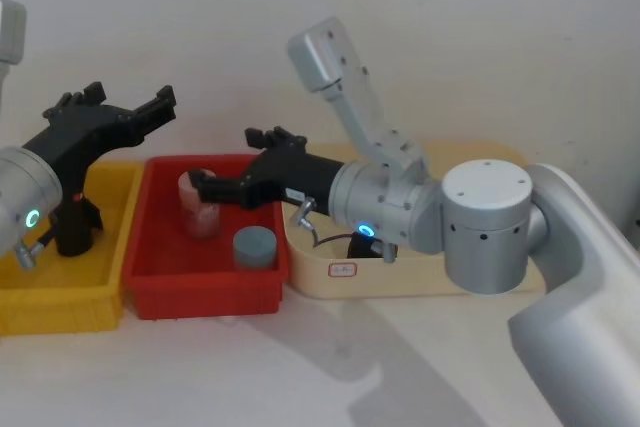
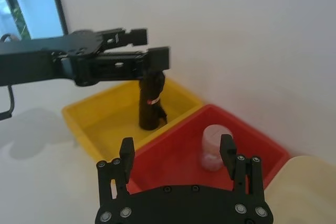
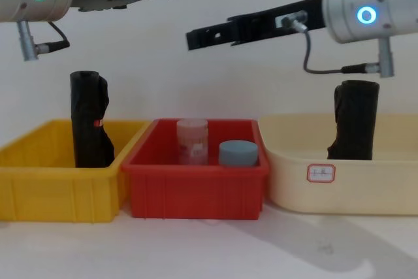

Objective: Pick up the garbage bag with the one hand and transfer it to the other hand.

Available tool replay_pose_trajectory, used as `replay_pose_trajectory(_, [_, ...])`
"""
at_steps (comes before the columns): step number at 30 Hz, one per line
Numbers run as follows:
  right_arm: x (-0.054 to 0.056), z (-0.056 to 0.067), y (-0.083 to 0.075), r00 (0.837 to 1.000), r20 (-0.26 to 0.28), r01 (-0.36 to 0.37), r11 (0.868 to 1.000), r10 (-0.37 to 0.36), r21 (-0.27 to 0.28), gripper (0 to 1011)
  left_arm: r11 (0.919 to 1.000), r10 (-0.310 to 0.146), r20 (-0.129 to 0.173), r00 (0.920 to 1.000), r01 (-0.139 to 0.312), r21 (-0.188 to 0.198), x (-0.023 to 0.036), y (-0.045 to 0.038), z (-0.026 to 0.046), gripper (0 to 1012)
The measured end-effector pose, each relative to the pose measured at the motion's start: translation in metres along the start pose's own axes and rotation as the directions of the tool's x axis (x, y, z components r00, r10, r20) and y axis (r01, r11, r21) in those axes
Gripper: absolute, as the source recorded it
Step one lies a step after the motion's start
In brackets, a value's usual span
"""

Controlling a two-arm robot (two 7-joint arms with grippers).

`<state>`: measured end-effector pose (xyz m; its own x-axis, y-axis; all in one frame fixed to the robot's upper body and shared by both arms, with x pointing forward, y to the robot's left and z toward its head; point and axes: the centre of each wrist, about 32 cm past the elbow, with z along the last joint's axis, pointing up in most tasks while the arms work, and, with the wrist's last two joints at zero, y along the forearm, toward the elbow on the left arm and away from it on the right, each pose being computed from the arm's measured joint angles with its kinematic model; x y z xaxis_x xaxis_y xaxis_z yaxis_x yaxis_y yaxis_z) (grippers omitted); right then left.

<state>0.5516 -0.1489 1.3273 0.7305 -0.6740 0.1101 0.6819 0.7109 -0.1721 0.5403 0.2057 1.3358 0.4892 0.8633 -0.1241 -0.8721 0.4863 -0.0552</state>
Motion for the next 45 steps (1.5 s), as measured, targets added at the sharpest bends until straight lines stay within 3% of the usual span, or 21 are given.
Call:
replay_pose_trajectory(7, [-0.007, 0.002, 0.012, 0.999, -0.001, -0.04, 0.997, 0.04, -0.067, 1001, 1.0, 0.0, 0.0, 1.0, 0.0, 0.0, 0.0, 0.0, 0.0, 1002])
replay_pose_trajectory(15, [-0.01, 0.001, 0.022, 0.998, -0.022, -0.054, 0.993, 0.052, -0.105, 1001, 1.0, 0.0, 0.0, 1.0, 0.0, 0.0, 0.0, 0.0, 0.0, 1001])
replay_pose_trajectory(30, [-0.012, -0.002, 0.03, 0.997, -0.061, -0.051, 0.984, 0.041, -0.169, 1001, 1.0, 0.0, 0.0, 1.0, 0.0, 0.0, 0.0, 0.0, 0.0, 1002])
replay_pose_trajectory(45, [-0.008, -0.015, 0.036, 0.999, -0.037, -0.01, 0.969, 0.001, -0.247, 1001, 1.0, 0.0, 0.0, 1.0, 0.0, 0.0, 0.0, 0.0, 0.0, 1001])
